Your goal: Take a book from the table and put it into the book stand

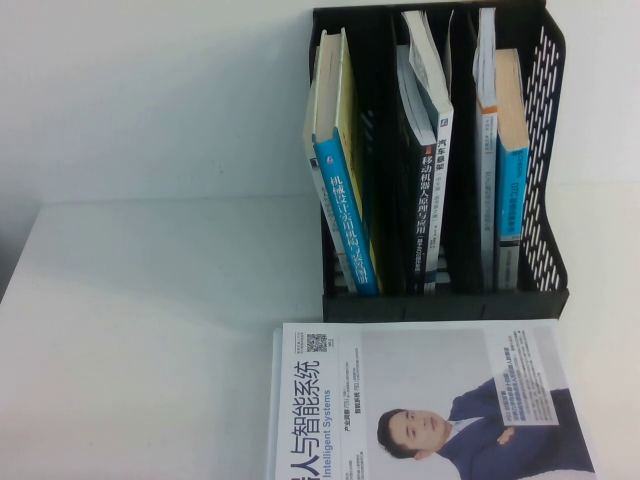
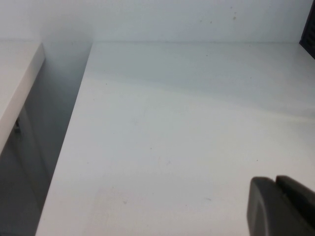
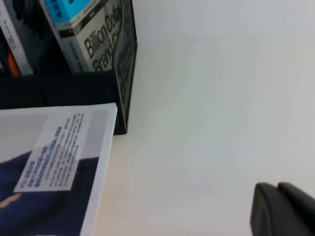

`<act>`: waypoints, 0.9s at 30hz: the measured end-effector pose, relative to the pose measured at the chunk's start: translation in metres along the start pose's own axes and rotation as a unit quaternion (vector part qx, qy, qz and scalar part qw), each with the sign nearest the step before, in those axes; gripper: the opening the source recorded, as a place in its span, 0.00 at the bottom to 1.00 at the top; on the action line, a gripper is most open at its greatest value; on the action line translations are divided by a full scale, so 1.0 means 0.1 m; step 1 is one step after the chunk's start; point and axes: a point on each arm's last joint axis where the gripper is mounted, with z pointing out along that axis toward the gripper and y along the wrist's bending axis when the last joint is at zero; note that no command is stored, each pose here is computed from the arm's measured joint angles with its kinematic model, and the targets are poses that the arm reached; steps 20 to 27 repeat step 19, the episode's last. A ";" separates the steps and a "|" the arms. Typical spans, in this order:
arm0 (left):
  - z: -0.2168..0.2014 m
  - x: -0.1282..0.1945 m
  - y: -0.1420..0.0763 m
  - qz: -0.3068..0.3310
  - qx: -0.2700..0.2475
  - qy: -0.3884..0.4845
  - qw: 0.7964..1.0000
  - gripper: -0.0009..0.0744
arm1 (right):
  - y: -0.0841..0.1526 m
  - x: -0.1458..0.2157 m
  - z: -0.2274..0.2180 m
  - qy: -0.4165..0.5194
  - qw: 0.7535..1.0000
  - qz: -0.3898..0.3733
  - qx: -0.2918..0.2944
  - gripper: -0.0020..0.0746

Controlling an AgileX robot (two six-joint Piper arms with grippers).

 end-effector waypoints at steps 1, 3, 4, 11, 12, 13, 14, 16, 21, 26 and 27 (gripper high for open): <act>0.00 0.00 0.00 0.000 0.000 0.000 1.000 0.01 | 0.00 0.00 0.00 -0.001 1.000 -0.001 0.001 0.02; 0.00 0.00 0.00 0.000 0.000 0.000 1.000 0.01 | 0.00 0.00 0.00 -0.001 1.000 -0.003 0.001 0.02; 0.00 0.00 0.00 0.000 0.000 0.000 1.000 0.01 | 0.00 0.00 0.00 -0.001 1.000 -0.006 0.001 0.02; 0.00 0.00 0.00 0.000 0.000 0.000 1.000 0.01 | 0.00 0.00 0.00 -0.001 1.000 -0.014 0.001 0.02; 0.00 0.00 0.00 -0.001 0.000 0.000 1.000 0.01 | 0.00 0.00 0.00 -0.001 1.000 -0.015 0.001 0.02; 0.00 0.00 0.00 -0.001 0.000 0.000 1.000 0.01 | 0.00 0.00 0.00 -0.001 1.000 -0.015 0.001 0.02; 0.00 0.00 0.00 -0.001 0.000 0.001 1.000 0.01 | 0.00 0.00 0.00 -0.001 1.000 -0.015 0.001 0.02; 0.00 0.00 0.00 -0.001 0.000 0.001 1.000 0.01 | 0.00 0.00 0.00 -0.001 1.000 -0.015 0.001 0.02; 0.00 0.00 0.00 -0.001 0.000 0.001 1.000 0.01 | 0.00 0.00 0.00 -0.001 1.000 -0.017 0.001 0.02; 0.00 0.00 0.00 -0.001 0.000 0.001 1.000 0.01 | 0.00 0.00 0.00 -0.001 1.000 -0.017 0.001 0.02; 0.00 0.00 0.00 -0.001 0.000 0.001 1.000 0.01 | 0.00 0.00 0.00 -0.001 1.000 -0.017 0.001 0.02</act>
